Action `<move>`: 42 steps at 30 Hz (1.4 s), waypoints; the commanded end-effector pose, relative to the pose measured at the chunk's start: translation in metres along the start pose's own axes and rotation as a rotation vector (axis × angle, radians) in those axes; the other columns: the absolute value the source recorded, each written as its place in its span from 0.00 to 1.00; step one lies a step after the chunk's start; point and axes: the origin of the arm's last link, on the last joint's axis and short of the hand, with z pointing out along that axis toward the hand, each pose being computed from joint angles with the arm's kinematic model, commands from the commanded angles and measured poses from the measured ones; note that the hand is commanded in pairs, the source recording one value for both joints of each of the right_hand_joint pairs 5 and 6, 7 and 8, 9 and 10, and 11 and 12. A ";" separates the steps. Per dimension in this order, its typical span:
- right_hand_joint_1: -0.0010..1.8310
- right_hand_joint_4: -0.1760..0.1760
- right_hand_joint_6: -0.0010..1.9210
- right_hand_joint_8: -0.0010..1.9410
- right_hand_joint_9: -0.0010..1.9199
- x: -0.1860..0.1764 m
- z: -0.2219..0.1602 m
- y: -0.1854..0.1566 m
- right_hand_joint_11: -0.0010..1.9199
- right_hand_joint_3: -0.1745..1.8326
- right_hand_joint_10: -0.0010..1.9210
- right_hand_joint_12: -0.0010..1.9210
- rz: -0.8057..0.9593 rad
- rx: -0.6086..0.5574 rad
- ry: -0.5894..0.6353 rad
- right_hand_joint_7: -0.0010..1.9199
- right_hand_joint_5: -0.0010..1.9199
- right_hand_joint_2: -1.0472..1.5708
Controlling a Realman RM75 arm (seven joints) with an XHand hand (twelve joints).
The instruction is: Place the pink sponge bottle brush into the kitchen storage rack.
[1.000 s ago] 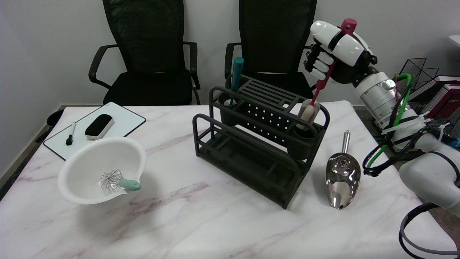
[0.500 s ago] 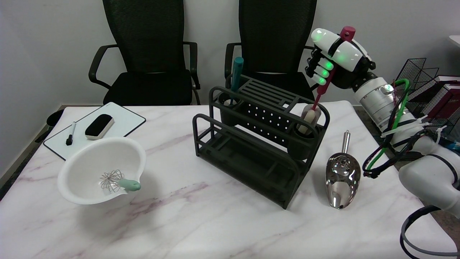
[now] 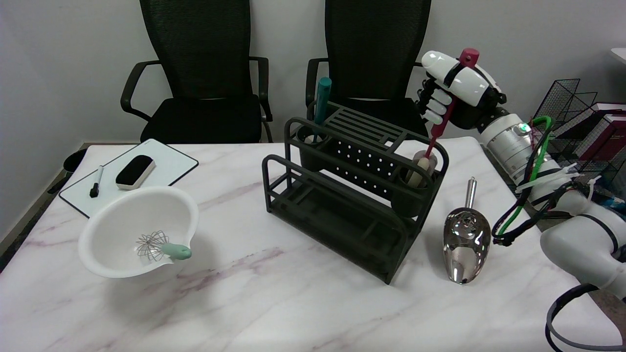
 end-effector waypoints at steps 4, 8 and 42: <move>0.56 0.50 1.00 0.99 1.00 -0.001 -0.004 0.024 1.00 0.29 1.00 1.00 0.033 -0.048 -0.005 1.00 1.00 1.00; 0.56 0.50 1.00 0.99 1.00 -0.001 -0.006 0.030 1.00 0.29 1.00 1.00 0.049 -0.048 -0.007 1.00 1.00 1.00; 0.56 0.50 0.47 0.73 0.68 0.006 -0.015 0.040 0.60 0.65 0.68 0.59 0.024 -0.002 -0.022 0.74 0.47 0.75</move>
